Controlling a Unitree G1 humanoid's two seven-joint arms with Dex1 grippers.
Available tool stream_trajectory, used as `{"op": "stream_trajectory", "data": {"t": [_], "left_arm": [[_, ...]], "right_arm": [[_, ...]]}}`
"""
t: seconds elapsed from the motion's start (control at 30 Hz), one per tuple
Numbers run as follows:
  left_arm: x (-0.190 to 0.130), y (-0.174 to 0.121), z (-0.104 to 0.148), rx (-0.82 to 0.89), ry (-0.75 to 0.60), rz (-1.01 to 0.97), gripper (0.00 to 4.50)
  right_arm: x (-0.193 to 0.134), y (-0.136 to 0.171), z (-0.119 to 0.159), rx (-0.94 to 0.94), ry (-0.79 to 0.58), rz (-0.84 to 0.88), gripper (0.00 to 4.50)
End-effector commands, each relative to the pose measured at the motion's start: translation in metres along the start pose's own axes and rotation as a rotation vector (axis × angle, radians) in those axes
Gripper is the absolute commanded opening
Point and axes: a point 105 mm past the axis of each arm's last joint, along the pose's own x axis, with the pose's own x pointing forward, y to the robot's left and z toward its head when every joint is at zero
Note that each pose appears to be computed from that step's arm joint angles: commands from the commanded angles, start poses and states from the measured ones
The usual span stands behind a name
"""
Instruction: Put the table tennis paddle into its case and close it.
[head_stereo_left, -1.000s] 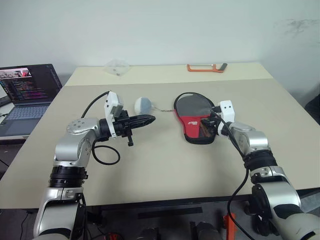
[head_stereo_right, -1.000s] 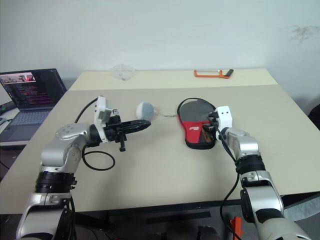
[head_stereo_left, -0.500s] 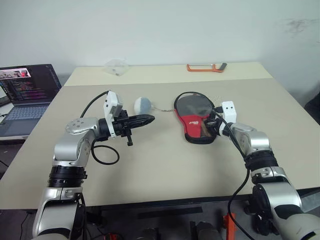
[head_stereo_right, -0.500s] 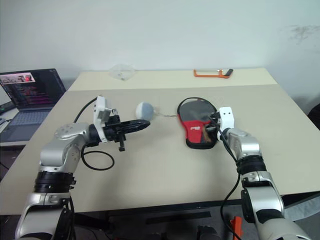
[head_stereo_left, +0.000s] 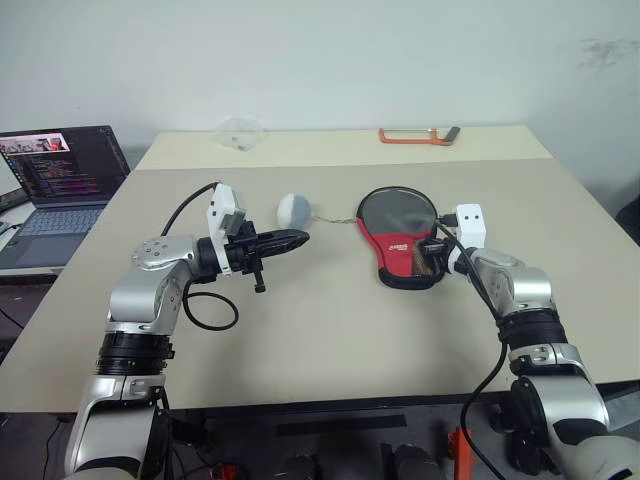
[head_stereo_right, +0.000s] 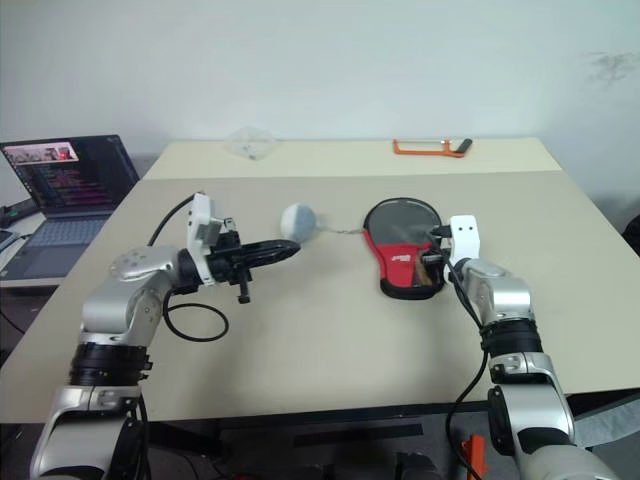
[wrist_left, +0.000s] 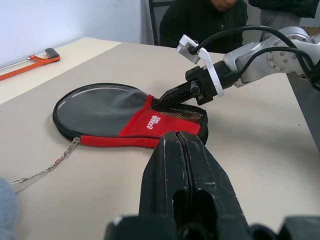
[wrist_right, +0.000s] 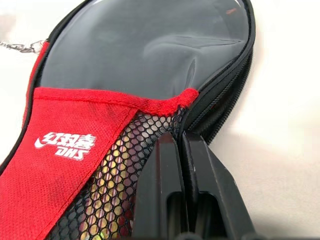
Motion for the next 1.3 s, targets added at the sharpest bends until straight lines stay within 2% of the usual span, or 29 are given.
{"op": "stream_trajectory", "data": {"t": [0.03,0.1,0.2,0.5,1.1,1.27,1.3], "left_arm": [[-0.001,-0.001,0.006,0.035,-0.005,-0.007,0.0],[0.0,-0.001,0.007,0.037,-0.004,-0.007,0.0],[0.0,-0.002,0.007,0.041,-0.001,-0.007,0.0],[0.0,-0.004,0.008,0.045,0.002,-0.005,0.0],[-0.001,-0.001,0.001,0.046,0.01,-0.014,0.0],[-0.002,-0.003,0.002,0.049,0.016,-0.012,0.0],[-0.002,-0.003,0.003,0.049,0.017,-0.012,0.0]], "right_arm": [[-0.003,-0.004,0.001,0.032,-0.008,-0.028,0.04],[0.0,-0.003,0.001,0.056,-0.014,-0.036,0.04],[0.0,-0.002,0.005,0.073,-0.036,-0.047,0.69],[-0.006,-0.002,0.013,-0.014,-0.047,-0.027,3.76],[0.018,-0.005,0.006,-0.049,0.01,0.02,3.76],[0.021,0.0,-0.011,-0.07,0.097,0.081,3.76],[0.021,0.0,-0.012,-0.075,0.106,0.089,3.6]]}}
